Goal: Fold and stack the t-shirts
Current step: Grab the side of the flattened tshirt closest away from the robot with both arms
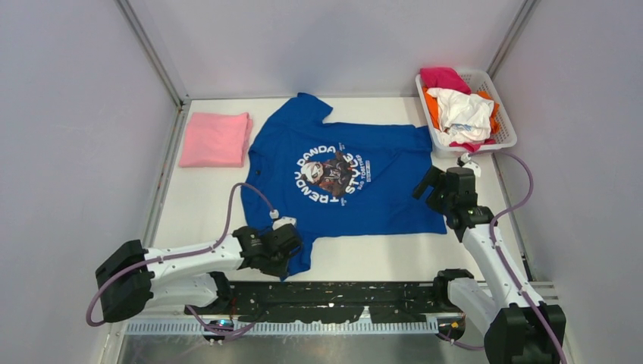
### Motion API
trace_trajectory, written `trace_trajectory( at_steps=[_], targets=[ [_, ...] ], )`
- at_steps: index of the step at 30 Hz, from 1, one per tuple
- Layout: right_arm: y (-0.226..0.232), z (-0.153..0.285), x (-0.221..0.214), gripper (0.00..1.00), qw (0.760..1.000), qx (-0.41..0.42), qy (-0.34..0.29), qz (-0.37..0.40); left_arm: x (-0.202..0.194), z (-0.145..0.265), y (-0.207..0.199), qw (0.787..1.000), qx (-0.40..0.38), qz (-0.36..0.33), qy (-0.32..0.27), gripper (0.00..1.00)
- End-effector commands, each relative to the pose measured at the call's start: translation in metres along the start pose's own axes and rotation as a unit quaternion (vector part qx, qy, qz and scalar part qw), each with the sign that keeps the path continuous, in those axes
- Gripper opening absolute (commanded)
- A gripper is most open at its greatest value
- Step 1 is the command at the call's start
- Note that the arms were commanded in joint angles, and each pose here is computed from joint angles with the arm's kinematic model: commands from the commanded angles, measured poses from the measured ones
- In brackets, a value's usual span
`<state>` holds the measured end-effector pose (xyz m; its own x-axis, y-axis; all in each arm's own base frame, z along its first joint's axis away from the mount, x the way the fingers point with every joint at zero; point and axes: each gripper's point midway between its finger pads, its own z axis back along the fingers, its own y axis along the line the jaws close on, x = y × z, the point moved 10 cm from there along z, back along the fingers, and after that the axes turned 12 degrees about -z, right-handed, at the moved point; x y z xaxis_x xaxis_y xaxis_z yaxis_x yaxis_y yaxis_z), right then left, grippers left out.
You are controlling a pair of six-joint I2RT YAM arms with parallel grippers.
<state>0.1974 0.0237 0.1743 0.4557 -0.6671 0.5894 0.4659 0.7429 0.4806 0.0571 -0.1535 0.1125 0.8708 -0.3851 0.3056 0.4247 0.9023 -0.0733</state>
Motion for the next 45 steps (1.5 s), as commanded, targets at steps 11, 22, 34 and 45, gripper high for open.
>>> trace_trajectory(
  at_steps=[11,22,34,45],
  targets=[
    [-0.048,0.021,-0.028,0.96,0.991,-0.116,0.003,-0.067,-0.036,0.029,0.016,0.996,-0.074,0.05,0.007,0.0],
    [-0.068,0.023,-0.066,0.93,0.977,-0.138,0.046,-0.157,-0.043,0.023,0.013,0.988,-0.129,0.077,-0.015,0.0],
    [-0.074,0.004,-0.072,0.73,0.975,-0.132,0.022,-0.18,-0.04,0.026,0.014,0.986,-0.141,0.078,-0.049,0.0],
    [-0.069,-0.004,-0.065,0.07,0.979,-0.13,0.023,-0.158,-0.043,0.033,0.016,0.985,-0.14,0.089,-0.038,0.0]
  ],
)
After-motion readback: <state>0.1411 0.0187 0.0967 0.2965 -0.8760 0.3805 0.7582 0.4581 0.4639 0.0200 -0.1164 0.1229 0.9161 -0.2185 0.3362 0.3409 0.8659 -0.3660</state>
